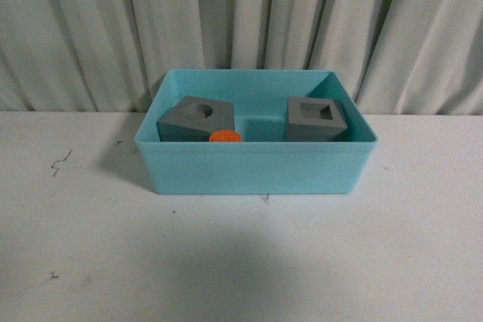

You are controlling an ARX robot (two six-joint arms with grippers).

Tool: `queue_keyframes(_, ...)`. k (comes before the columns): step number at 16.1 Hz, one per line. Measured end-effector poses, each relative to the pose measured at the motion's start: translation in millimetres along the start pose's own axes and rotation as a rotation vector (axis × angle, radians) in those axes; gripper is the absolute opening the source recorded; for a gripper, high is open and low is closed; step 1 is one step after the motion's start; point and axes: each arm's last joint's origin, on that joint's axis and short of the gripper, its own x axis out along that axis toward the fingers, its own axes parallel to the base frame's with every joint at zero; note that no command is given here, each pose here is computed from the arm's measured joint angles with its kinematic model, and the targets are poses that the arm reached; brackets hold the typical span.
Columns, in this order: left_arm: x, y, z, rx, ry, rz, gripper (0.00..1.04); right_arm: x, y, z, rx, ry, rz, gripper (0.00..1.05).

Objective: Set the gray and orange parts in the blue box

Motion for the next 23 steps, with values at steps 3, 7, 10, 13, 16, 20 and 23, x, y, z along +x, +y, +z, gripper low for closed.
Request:
queue_keyframes(3,0,0,0,0.0,0.0,0.0,0.98,-8,0,-7,-0.004,-0.007,0.0,0.02)
queue_keyframes(7,0,0,0,0.0,0.0,0.0,0.98,-17,0,-14,-0.004,-0.004,0.0,0.02)
queue_keyframes(10,0,0,0,0.0,0.0,0.0,0.98,-22,0,-23,-0.004,-0.003,0.0,0.02)
queue_keyframes(13,0,0,0,0.0,0.0,0.0,0.98,-25,0,-21,-0.004,-0.026,0.0,0.02)
queue_keyframes(16,0,0,0,0.0,0.0,0.0,0.98,-28,0,-22,-0.004,-0.018,0.0,0.02)
queue_keyframes(20,0,0,0,0.0,0.0,0.0,0.98,-32,0,-23,-0.004,-0.008,0.0,0.02)
queue_keyframes(23,0,0,0,0.0,-0.001,0.0,0.98,-42,0,-26,-0.005,-0.003,0.0,0.02)
